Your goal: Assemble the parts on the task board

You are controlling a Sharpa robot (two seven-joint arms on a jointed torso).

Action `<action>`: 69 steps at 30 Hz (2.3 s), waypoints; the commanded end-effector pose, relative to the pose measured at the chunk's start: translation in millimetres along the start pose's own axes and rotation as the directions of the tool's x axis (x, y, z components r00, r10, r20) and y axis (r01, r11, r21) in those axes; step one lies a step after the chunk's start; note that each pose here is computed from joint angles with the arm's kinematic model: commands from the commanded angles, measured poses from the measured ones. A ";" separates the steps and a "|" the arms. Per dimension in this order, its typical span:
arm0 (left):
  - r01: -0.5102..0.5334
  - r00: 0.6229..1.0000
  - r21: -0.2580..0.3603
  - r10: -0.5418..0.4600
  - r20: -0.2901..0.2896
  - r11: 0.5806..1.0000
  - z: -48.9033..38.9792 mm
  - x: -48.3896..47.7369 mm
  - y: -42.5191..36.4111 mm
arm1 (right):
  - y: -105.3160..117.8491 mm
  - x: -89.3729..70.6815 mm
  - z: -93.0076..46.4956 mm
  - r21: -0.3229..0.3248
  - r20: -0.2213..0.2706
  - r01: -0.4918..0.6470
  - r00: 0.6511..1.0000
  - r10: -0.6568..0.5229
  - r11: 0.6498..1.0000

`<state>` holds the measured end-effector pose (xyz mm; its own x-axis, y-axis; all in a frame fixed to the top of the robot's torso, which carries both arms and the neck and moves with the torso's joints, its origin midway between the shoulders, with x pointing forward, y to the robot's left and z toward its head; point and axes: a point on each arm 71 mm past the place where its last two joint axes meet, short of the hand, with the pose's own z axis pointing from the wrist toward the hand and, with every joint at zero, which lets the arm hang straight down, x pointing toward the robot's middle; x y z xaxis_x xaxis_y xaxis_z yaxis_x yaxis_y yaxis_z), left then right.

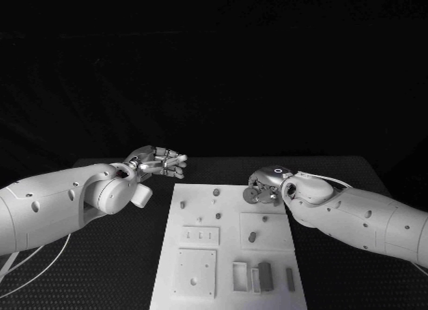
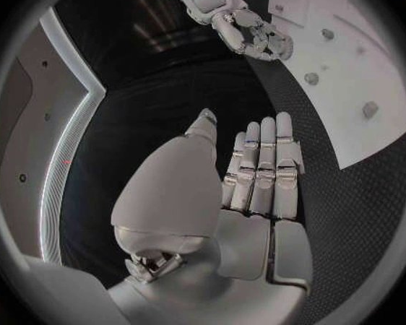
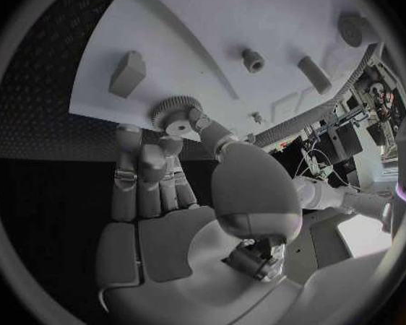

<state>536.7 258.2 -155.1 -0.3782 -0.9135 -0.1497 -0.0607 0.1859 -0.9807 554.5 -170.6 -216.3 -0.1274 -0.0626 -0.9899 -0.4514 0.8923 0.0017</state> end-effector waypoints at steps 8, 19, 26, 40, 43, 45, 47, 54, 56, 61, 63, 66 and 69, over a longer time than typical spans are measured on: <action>-0.003 1.000 0.008 0.004 -0.020 1.000 -0.7 2.6 -1.4 | -4.4 24.9 -3.3 0.016 -0.110 0.002 0.994 0.000 1.000; -0.004 1.000 0.009 0.004 -0.022 1.000 0.1 3.3 -1.5 | -5.3 30.6 -3.1 0.016 -0.158 -0.017 0.987 0.020 1.000; -0.005 1.000 0.008 0.005 -0.020 1.000 0.0 2.8 -1.4 | -6.6 37.4 -3.3 0.020 -0.182 -0.017 0.983 0.020 1.000; -0.008 1.000 0.009 0.008 -0.018 1.000 -1.1 2.3 -1.3 | -3.5 32.9 -4.1 0.015 -0.115 -0.001 0.993 0.003 1.000; -0.010 1.000 0.009 0.010 -0.015 1.000 -1.6 1.7 -1.3 | -1.7 30.2 -4.9 0.017 -0.082 0.009 0.997 -0.007 1.000; -0.010 1.000 0.010 0.010 -0.014 1.000 -1.8 1.4 -1.3 | -0.8 27.8 -6.0 0.019 -0.057 0.015 0.998 -0.014 1.000; -0.010 1.000 0.010 0.011 -0.013 1.000 -2.0 1.2 -1.3 | 0.0 23.7 -6.2 0.023 -0.028 0.022 0.999 -0.022 0.999; -0.011 1.000 0.012 0.011 -0.011 1.000 -2.4 1.0 -1.4 | 4.2 5.8 -7.5 0.028 0.060 0.039 0.997 -0.041 0.999; -0.011 1.000 0.012 0.011 -0.010 1.000 -2.7 0.7 -1.4 | 5.6 1.5 -8.4 0.022 0.075 0.036 0.996 -0.037 0.999; -0.012 1.000 0.012 0.012 -0.006 1.000 -3.1 -0.6 -1.2 | 13.8 -8.7 -10.5 0.006 0.115 0.042 0.992 -0.042 0.999; -0.012 1.000 0.011 0.012 -0.005 1.000 -3.3 -0.9 -1.1 | 20.2 -11.2 -11.1 -0.009 0.116 0.052 0.992 -0.050 0.999; -0.012 1.000 0.011 0.012 -0.003 1.000 -3.4 -1.4 -1.0 | 34.4 -14.0 -11.1 -0.047 0.117 0.056 0.992 -0.050 0.997; -0.012 1.000 0.012 0.012 -0.005 1.000 -2.7 -0.5 -1.2 | 48.5 -15.5 -10.0 -0.077 0.123 0.064 0.991 -0.055 0.995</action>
<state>534.5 261.4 -155.0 -0.3769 -0.9127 -0.1577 -0.0588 0.1935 -0.9793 527.4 -135.1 -200.7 -0.0225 -0.0277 -0.9994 -0.5203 0.8539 -0.0120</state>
